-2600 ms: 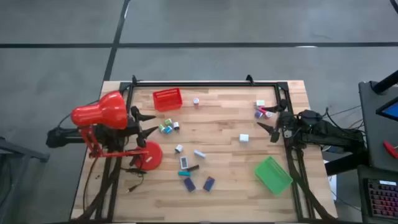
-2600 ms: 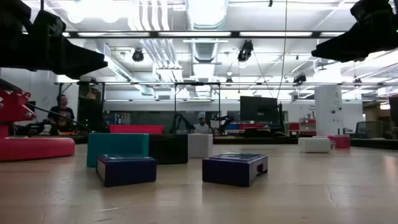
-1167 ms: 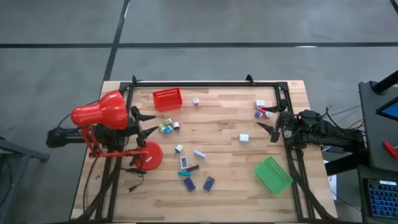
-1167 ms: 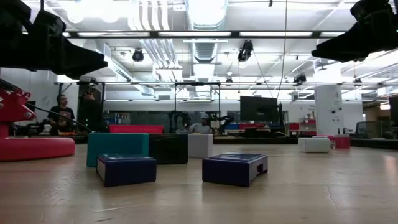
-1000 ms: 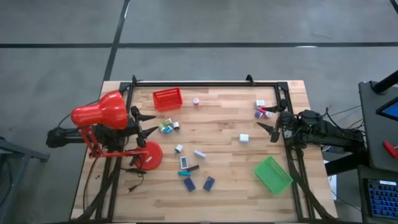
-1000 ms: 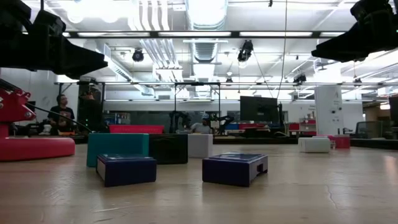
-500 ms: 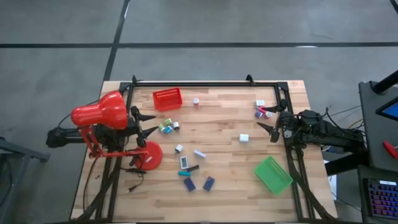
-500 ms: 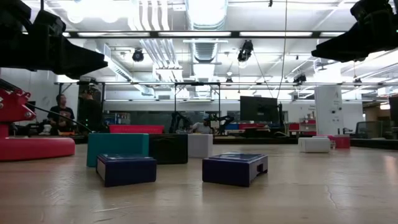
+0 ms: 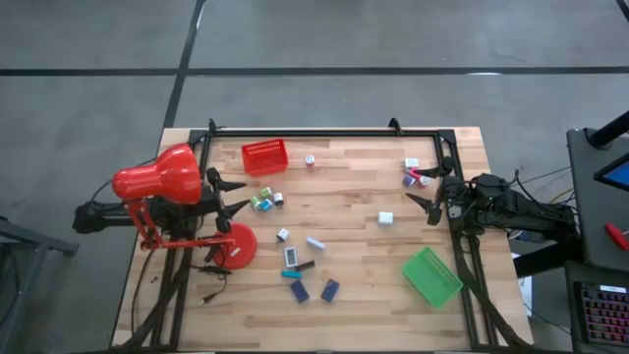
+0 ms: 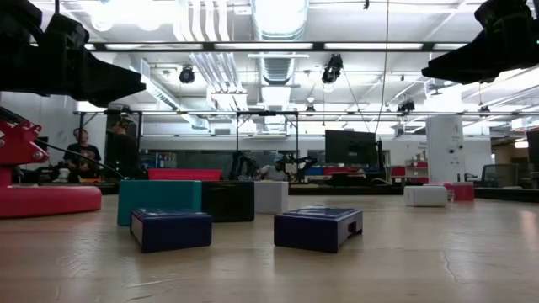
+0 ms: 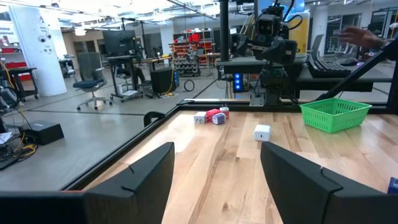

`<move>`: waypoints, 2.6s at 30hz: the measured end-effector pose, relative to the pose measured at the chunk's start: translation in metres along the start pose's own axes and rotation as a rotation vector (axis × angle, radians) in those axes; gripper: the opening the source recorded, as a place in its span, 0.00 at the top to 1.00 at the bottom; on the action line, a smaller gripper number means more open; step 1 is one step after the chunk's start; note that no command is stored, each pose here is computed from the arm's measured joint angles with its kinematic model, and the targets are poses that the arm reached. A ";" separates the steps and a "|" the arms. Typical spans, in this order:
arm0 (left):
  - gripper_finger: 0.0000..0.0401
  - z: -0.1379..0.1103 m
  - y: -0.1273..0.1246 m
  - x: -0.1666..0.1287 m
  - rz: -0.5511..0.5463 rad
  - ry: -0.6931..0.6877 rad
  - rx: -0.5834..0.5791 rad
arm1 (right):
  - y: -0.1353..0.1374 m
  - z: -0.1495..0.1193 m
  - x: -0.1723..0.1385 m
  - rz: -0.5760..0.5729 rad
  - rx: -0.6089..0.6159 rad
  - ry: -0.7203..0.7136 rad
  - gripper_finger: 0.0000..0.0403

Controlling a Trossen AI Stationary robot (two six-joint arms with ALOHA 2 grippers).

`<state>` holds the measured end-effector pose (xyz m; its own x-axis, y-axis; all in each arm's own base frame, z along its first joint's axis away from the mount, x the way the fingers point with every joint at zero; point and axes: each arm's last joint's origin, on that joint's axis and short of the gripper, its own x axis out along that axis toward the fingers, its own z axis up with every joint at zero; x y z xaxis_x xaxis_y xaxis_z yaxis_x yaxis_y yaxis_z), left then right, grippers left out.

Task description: Pick & Place Office items

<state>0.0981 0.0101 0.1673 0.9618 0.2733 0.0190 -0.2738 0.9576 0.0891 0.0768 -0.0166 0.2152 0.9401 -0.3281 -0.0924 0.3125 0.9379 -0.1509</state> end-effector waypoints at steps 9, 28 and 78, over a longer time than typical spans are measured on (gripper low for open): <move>0.39 0.000 0.000 0.000 0.000 0.000 0.000 | 0.000 0.002 0.000 -0.004 0.048 -0.017 0.19; 0.39 0.000 0.000 0.000 0.000 0.000 0.000 | -0.011 0.061 0.007 -0.149 0.144 -0.008 0.19; 0.39 0.000 0.000 0.000 0.000 0.000 0.000 | -0.010 0.094 0.055 -0.390 0.425 0.864 0.19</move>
<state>0.0981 0.0101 0.1672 0.9618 0.2730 0.0187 -0.2735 0.9577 0.0892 0.1378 -0.0333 0.3046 0.3974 -0.4292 -0.8111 0.7540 0.6565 0.0220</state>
